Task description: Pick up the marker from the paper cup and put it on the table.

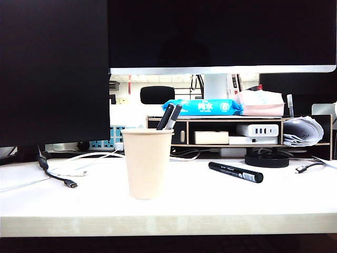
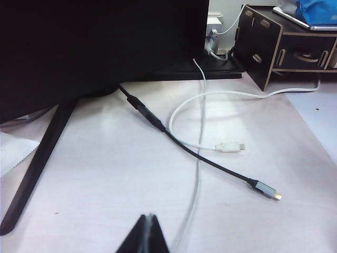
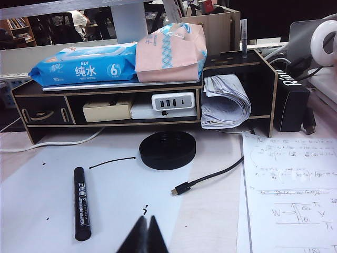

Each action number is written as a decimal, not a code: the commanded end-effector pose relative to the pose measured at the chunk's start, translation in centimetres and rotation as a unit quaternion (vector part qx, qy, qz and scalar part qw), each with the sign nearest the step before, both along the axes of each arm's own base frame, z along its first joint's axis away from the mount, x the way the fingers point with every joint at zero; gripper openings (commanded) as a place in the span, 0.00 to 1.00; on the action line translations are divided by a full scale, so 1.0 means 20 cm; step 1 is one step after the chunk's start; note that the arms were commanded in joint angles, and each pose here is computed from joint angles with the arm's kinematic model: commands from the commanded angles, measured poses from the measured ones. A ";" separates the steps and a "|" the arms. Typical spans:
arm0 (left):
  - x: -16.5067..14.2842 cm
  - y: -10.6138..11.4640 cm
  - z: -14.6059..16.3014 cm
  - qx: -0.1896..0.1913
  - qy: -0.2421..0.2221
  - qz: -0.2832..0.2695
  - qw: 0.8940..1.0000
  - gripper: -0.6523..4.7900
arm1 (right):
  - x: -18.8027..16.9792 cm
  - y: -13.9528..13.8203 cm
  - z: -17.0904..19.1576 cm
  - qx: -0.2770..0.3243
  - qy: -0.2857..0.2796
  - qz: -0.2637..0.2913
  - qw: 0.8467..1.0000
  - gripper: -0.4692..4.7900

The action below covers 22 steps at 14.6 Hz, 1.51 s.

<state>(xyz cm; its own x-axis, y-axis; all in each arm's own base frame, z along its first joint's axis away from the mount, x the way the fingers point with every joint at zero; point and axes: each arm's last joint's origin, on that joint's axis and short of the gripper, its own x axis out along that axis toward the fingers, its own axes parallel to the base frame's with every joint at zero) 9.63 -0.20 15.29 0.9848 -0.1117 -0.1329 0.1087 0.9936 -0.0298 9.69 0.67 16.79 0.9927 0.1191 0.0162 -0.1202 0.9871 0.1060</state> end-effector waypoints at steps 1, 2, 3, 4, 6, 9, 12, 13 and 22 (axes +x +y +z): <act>0.00 0.00 0.00 0.002 -0.003 -0.002 1.000 0.11 | 0.00 0.00 -0.01 -0.001 -0.002 0.000 1.000 0.08; 0.00 0.00 0.00 0.002 -0.003 -0.002 1.000 0.11 | 0.00 0.00 -0.01 -0.001 -0.002 0.000 1.000 0.08; 0.00 0.00 0.00 0.002 -0.003 -0.002 1.000 0.11 | 0.00 0.00 -0.01 -0.001 -0.002 0.000 1.000 0.08; 0.00 0.00 0.00 0.002 -0.003 -0.002 1.000 0.11 | 0.00 0.00 -0.01 -0.001 -0.002 0.000 1.000 0.08; 0.00 0.00 0.00 0.002 -0.003 -0.002 1.000 0.11 | 0.00 0.00 -0.01 -0.001 -0.002 0.000 1.000 0.08; 0.00 0.00 0.00 0.002 -0.003 -0.002 1.000 0.11 | 0.00 0.00 -0.01 -0.001 -0.002 0.000 1.000 0.08; 0.00 -0.04 0.00 0.008 -0.005 -0.033 0.999 0.11 | 0.00 0.00 -0.01 -0.001 -0.002 0.000 1.000 0.08; 0.00 -0.04 0.00 0.006 -0.005 -0.037 0.999 0.11 | 0.00 0.00 -0.01 -0.001 -0.002 0.000 1.000 0.08; 0.00 -0.02 0.07 -0.033 -0.068 0.028 0.997 0.11 | 0.00 0.00 -0.01 -0.001 -0.002 0.000 1.000 0.08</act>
<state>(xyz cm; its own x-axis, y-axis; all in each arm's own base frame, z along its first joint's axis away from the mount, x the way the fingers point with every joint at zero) 9.70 -0.74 16.49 0.9954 -0.0952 -0.0093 0.0945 0.9936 -0.0626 9.69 0.67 16.79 0.9928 0.1187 0.0166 -0.1198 0.9871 0.1060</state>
